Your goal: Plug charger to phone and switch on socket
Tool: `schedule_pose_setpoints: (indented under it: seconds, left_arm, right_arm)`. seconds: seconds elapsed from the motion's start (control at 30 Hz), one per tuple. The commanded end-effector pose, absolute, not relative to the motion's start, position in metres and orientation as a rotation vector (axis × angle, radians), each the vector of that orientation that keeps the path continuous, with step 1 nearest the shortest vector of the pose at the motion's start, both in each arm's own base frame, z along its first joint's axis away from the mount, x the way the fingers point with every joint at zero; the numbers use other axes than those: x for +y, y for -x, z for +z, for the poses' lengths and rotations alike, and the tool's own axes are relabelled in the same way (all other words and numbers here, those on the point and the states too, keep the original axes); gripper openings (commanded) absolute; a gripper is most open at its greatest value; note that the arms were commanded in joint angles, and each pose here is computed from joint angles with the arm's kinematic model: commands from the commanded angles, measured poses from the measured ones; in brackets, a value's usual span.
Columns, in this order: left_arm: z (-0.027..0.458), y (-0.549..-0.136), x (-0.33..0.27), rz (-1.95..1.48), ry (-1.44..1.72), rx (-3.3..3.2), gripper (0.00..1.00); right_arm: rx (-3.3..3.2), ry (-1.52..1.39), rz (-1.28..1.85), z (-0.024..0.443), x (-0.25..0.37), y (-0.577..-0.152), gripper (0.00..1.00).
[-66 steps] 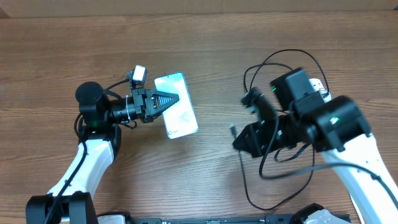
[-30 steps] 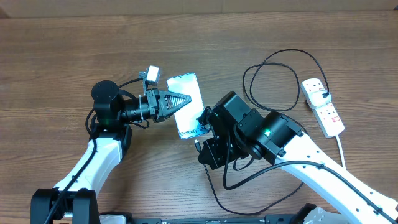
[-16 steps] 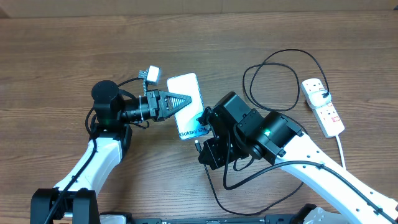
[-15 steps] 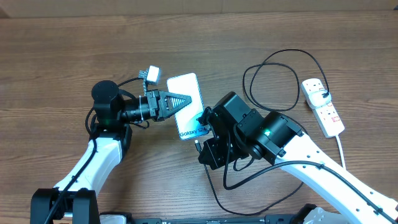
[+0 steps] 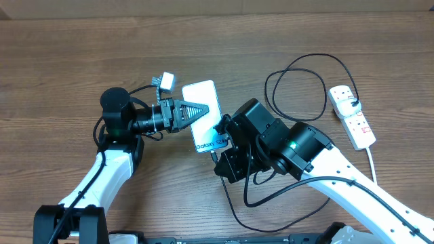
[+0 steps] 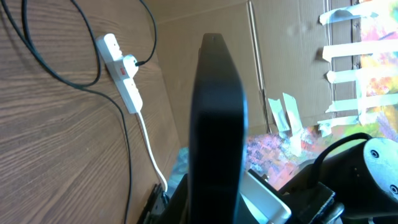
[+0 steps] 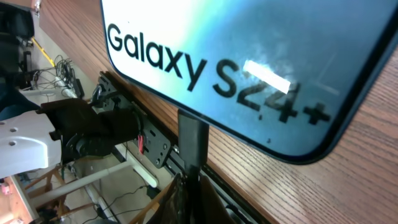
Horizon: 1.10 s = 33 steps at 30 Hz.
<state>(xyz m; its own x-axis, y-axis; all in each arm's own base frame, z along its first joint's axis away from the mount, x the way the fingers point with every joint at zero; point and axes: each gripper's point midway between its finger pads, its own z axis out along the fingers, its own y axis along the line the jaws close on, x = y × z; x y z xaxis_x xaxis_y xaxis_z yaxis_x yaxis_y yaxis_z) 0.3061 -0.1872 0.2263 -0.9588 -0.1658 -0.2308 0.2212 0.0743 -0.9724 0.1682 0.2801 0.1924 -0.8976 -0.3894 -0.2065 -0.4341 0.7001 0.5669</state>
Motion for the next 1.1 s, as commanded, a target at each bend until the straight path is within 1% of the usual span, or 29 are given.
schedule_pose_setpoints:
  seconds: [0.0,0.67,1.07]
  left_arm:
    - [0.2368,-0.3072,-0.1887,-1.944,-0.13,2.044,0.04]
    - [0.2358,-0.312,-0.1871,-1.918,-0.109,2.035,0.04]
    - [0.2302,-0.3116,-0.1868,-1.947,-0.039,2.077,0.04]
  right_arm:
    - [2.786,0.693,0.98,0.2027,0.2799,-0.1681,0.04]
    - [2.777,0.694,0.982,0.2055,0.2786,-0.1671,0.04]
    - [2.805,0.682,0.962,0.2026,0.2748,-0.1645,0.04]
